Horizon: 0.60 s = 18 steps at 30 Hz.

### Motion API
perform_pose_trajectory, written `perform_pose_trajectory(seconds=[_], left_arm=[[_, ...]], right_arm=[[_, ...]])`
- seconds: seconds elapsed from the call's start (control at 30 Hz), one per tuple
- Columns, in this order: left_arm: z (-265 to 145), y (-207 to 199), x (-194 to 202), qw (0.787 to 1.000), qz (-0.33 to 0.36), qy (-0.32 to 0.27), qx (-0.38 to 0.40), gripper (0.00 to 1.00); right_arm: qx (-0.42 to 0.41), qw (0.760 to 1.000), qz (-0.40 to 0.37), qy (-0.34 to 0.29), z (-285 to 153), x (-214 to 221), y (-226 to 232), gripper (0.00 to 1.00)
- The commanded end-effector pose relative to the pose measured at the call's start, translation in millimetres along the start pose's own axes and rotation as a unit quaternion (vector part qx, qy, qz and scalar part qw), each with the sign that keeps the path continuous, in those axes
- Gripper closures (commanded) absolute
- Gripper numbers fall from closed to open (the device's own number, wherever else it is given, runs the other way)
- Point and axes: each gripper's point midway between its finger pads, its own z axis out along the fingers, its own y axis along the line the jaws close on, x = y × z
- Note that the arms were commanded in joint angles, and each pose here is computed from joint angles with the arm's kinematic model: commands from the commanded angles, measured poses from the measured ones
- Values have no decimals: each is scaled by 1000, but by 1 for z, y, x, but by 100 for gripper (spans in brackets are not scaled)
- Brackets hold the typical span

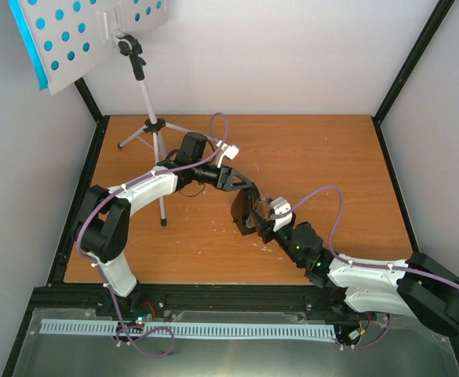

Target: Pack up the instrument practice props

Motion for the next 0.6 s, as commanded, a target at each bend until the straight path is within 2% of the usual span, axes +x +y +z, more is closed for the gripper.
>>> perform_pose_trajectory(seconds=[0.0,0.57], left_arm=[[5,4,1,1000,11,6,-8,46],[4,5,1,1000,16,6,-13,46]], right_arm=[[27,999,21,-35,2,-18,1,49],[36,998,17,-39,12,-11,6,49]])
